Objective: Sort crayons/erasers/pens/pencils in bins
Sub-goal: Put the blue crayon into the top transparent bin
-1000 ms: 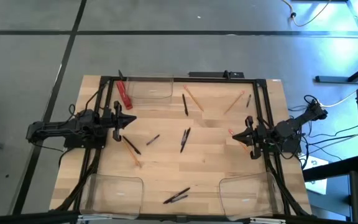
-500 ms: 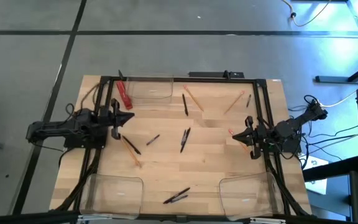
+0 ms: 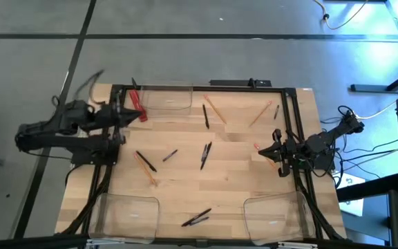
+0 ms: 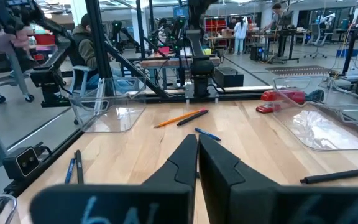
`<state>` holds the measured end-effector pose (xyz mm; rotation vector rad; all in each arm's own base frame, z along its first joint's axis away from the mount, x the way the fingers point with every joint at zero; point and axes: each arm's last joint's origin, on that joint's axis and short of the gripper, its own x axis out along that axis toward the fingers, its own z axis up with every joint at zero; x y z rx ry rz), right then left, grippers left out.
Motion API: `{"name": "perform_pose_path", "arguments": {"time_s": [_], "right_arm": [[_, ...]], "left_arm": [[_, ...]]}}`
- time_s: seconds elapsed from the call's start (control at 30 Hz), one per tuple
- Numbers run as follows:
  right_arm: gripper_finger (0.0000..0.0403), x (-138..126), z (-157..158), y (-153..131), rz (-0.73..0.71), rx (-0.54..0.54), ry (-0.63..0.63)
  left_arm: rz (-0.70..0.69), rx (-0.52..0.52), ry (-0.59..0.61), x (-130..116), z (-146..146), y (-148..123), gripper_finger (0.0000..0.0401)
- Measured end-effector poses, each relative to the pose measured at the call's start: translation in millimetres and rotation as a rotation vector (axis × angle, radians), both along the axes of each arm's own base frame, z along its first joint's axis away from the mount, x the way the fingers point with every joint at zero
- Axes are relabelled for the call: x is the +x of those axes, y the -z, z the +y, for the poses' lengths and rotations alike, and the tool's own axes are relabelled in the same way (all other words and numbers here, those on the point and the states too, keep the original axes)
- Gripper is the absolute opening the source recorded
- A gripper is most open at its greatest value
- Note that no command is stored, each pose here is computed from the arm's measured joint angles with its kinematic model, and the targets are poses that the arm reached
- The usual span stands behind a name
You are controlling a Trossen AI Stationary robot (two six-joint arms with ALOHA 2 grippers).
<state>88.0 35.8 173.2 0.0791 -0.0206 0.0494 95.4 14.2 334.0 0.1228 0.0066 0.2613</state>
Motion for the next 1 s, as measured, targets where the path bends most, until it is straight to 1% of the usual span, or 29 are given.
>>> {"name": "perform_pose_path", "arguments": {"time_s": [0.13,0.2,0.3,0.37,0.5,0.57,0.63,0.77,0.83,0.9,1.0], "right_arm": [[0.0017,0.0,0.0,0.0,0.000,-0.002,0.000],[0.0017,0.0,0.0,-0.2,-0.004,-0.018,0.000],[0.0017,-0.4,-0.2,-6.1,-0.053,-0.044,0.001],[0.0017,-2.1,-0.7,-14.7,-0.078,-0.062,-0.009],[0.0017,-7.9,-3.6,-41.7,-0.151,-0.080,-0.018],[0.0017,-10.2,-4.7,-53.7,-0.154,-0.100,-0.022],[0.0017,-11.8,-5.2,-65.5,-0.126,-0.098,-0.044],[0.0017,-10.6,-4.3,-86.6,0.026,0.019,-0.061],[0.0017,-7.4,-2.4,-96.3,0.118,0.048,-0.060],[0.0017,-3.0,0.2,-106.3,0.187,0.041,-0.055],[0.0017,5.3,4.9,-123.9,0.234,0.003,-0.050]], "left_arm": [[0.210,-0.114,-0.023,28.3,3.2,-10.0,0.0000],[0.314,-0.189,-0.040,42.0,4.6,-8.5,0.0000],[0.451,-0.303,-0.068,62.1,5.4,0.6,0.0000],[0.530,-0.347,-0.080,70.7,4.2,6.4,0.0000],[0.630,-0.399,-0.070,84.2,-3.4,18.0,0.0000],[0.646,-0.413,-0.060,88.4,-7.2,21.0,0.0000],[0.650,-0.446,-0.063,90.4,-10.2,22.8,0.0000],[0.630,-0.530,-0.077,92.3,-14.6,23.5,0.0000],[0.602,-0.550,-0.075,93.8,-15.4,21.8,0.0000],[0.588,-0.550,-0.068,94.8,-15.9,20.7,0.0000],[0.573,-0.550,-0.064,95.7,-16.0,19.5,0.0000]]}}
